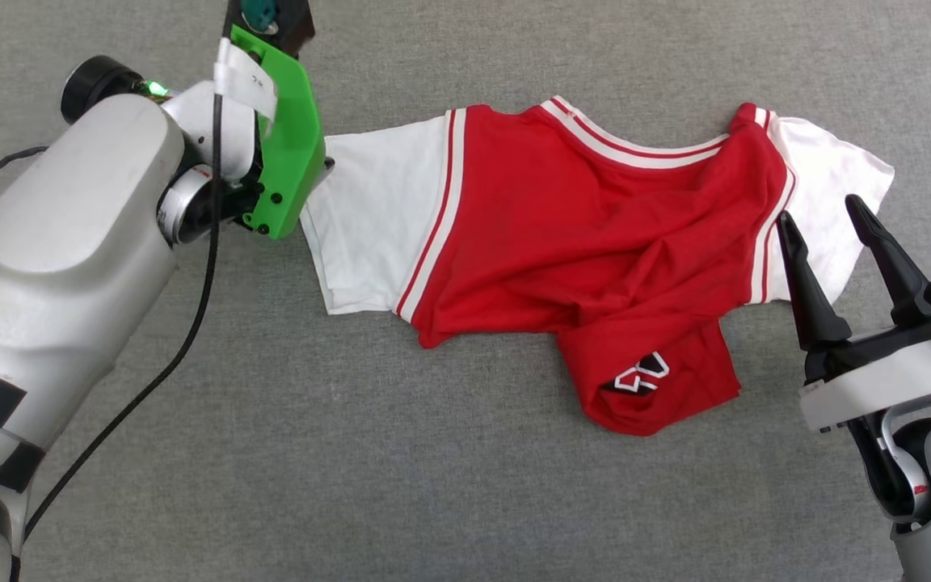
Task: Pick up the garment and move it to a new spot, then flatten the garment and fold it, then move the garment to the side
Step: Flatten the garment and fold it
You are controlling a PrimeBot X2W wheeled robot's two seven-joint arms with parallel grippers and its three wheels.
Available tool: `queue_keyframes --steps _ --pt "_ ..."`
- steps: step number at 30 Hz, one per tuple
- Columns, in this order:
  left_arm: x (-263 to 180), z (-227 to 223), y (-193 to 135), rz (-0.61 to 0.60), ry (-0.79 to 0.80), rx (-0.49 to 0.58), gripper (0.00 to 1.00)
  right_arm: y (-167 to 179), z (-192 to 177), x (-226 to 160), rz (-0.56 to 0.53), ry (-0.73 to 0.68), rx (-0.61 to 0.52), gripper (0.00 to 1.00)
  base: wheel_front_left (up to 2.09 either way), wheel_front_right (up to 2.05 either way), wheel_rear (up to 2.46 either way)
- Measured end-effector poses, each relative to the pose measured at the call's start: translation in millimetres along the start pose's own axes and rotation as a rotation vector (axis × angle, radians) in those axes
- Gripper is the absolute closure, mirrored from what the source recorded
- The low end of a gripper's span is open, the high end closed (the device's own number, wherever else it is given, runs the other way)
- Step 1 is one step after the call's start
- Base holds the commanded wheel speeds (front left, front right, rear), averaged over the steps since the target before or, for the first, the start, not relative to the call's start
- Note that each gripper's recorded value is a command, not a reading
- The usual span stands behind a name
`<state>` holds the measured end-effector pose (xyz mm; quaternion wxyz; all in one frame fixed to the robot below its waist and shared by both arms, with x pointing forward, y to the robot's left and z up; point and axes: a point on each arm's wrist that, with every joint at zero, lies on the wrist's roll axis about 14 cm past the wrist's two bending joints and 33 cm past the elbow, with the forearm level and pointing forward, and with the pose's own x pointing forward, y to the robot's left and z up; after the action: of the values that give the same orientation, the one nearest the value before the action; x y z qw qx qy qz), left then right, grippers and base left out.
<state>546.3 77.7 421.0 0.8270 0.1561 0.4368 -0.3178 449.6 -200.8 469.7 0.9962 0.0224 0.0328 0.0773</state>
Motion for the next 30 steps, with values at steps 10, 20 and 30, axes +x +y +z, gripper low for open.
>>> queue_keyframes --steps 10,20,30 --pt "40 -43 -1 -0.038 0.165 0.001 0.00 -14 -16 -2 -0.031 0.045 -0.015 0.00 0.00 0.00 0.00" --pt "29 -18 -1 -0.040 -0.027 0.003 1.00 -31 -1 -2 -0.074 0.002 -0.036 0.00 0.00 0.00 0.00" --pt "-33 -14 38 0.060 -0.289 -0.060 1.00 -63 72 7 -0.098 -0.099 -0.182 0.00 0.00 0.00 0.00"
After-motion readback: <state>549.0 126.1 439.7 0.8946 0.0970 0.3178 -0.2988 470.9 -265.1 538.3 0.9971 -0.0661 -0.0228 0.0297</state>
